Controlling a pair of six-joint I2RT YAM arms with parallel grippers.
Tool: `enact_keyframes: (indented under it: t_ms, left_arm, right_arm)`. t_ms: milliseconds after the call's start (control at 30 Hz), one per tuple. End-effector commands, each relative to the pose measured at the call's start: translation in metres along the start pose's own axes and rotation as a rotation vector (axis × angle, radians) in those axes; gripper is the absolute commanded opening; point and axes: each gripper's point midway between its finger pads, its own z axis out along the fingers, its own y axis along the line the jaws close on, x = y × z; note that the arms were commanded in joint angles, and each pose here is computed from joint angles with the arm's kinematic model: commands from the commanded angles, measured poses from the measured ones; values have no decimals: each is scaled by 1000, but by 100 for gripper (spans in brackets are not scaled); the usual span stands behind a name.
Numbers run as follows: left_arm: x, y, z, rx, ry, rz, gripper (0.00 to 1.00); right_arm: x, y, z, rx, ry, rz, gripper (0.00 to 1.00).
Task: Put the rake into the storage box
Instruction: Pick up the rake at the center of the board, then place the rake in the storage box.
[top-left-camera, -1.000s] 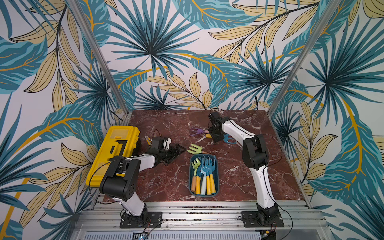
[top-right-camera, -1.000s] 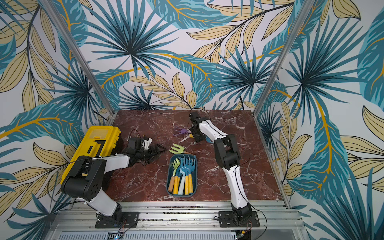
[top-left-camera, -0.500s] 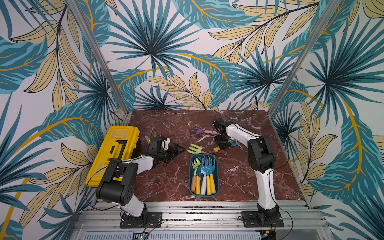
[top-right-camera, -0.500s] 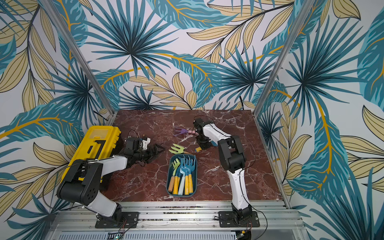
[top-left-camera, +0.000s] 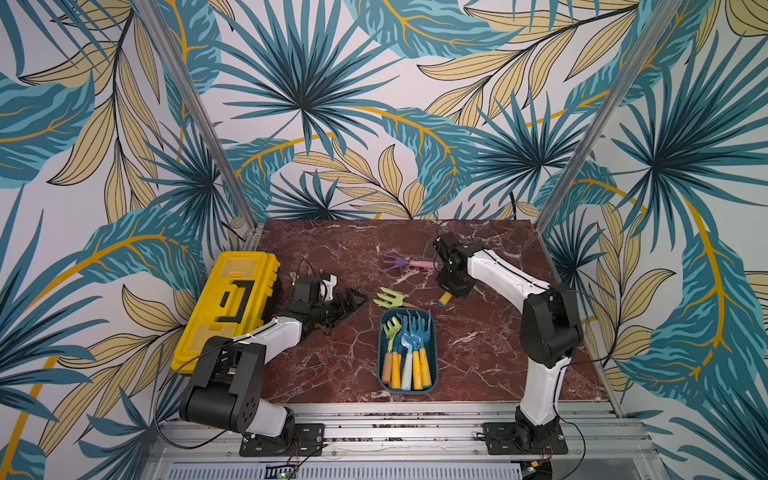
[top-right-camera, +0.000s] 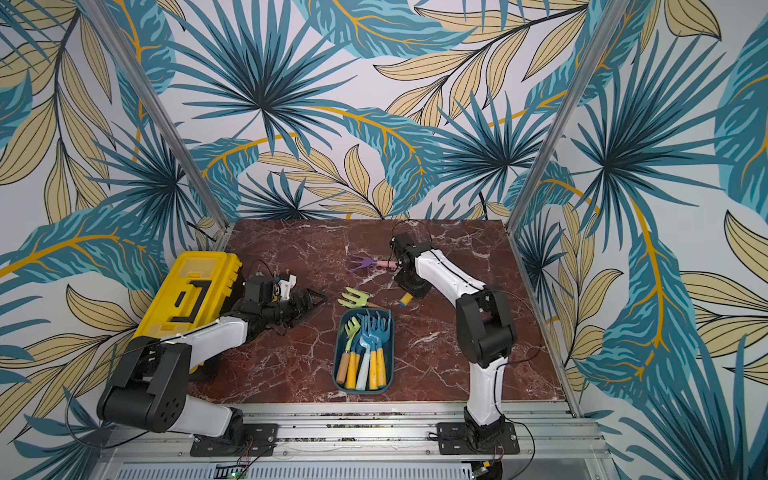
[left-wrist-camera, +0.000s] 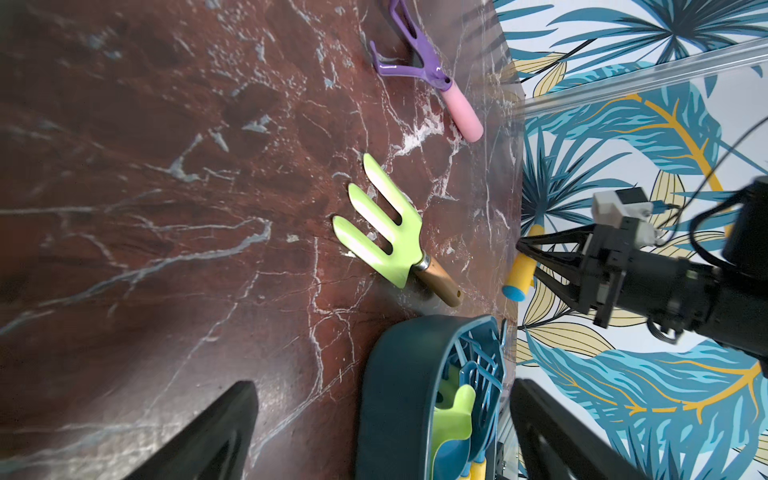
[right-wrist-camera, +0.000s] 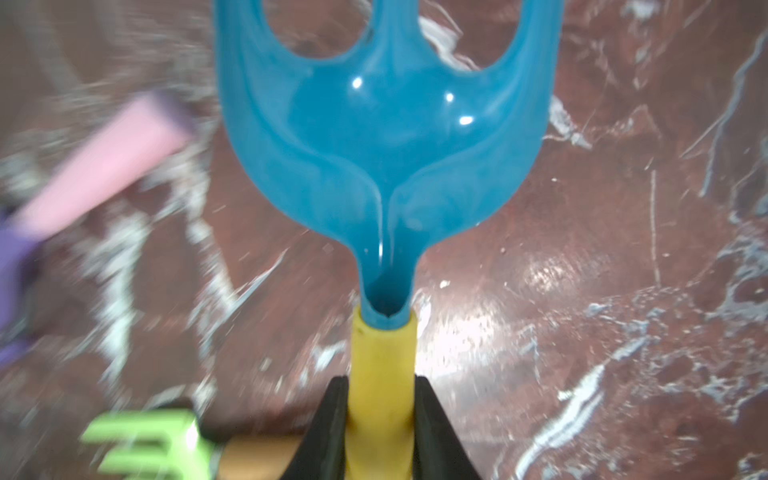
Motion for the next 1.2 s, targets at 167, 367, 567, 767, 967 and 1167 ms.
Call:
enact_keyframes:
  t_ms: [167, 367, 567, 767, 967, 1167]
  left_arm:
    - [0, 8, -14, -67, -43, 28, 100]
    - [-3, 8, -17, -75, -65, 38, 100]
    - [-1, 12, -17, -78, -66, 40, 100]
    - [1, 13, -16, -73, -67, 37, 100]
    - [3, 14, -17, -71, -63, 38, 100]
    - [4, 15, -17, -73, -62, 36, 100]
  right_arm:
    - [57, -6, -62, -171, 1, -305, 0]
    - [131, -4, -96, -291, 83, -424, 0]
    - [192, -4, -117, -320, 136, -539, 0]
    - [227, 1, -109, -279, 162, -596, 0]
    - [246, 7, -92, -239, 182, -601, 0]
    - [265, 13, -80, -247, 229, -583, 0]
